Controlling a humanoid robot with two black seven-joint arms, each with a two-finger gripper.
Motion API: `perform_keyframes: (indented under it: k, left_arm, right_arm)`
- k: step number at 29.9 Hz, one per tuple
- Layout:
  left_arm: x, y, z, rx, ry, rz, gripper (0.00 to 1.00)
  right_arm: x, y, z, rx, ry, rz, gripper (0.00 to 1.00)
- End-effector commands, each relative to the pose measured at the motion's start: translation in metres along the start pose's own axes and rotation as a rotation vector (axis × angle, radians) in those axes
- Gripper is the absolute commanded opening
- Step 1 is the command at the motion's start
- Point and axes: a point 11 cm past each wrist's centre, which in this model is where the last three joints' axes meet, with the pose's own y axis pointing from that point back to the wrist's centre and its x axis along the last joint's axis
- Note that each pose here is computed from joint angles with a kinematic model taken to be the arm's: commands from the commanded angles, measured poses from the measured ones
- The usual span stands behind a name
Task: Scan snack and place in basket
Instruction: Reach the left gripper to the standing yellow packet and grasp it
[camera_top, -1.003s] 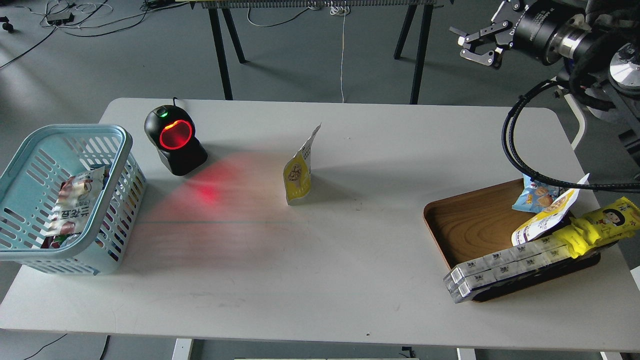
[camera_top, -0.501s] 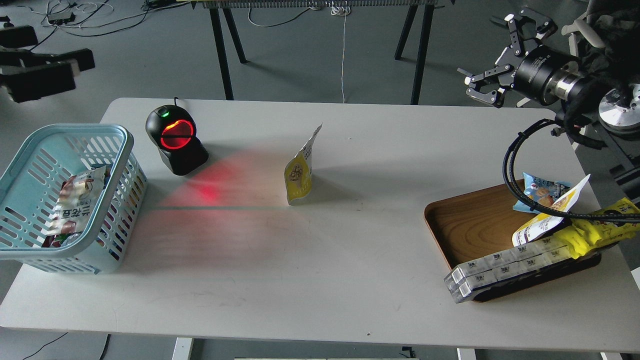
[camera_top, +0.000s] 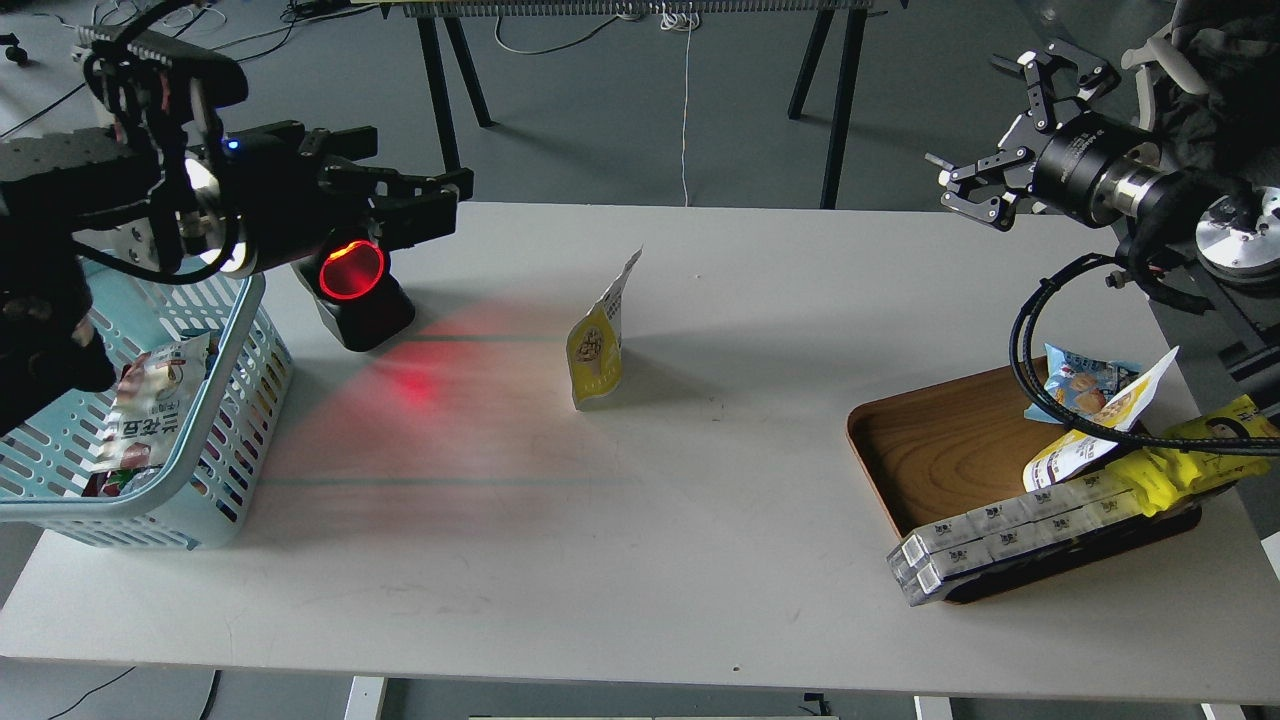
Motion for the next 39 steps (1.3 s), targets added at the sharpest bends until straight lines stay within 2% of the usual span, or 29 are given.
perform_keyframes:
  k: [1, 15, 29, 39]
  left_arm:
    - [0.003, -0.023, 0.016, 0.02, 0.027, 0.016, 1.0]
    - [-0.01, -0.089, 0.083, -0.02, 0.062, 0.009, 1.0]
    - [-0.058, -0.121, 0.102, 0.016, -0.055, -0.106, 1.0]
    - [-0.079, -0.13, 0.095, 0.056, -0.087, -0.16, 0.98]
  right_arm:
    - [0.004, 0.001, -0.002, 0.004, -0.003, 0.012, 0.99]
    - [0.022, 0.005, 0.001, 0.026, 0.096, 0.079, 0.99]
    - [0.027, 0.006, 0.005, 0.026, 0.128, 0.096, 0.99]
    - [0.03, 0.006, 0.01, 0.019, 0.123, 0.102, 0.99]
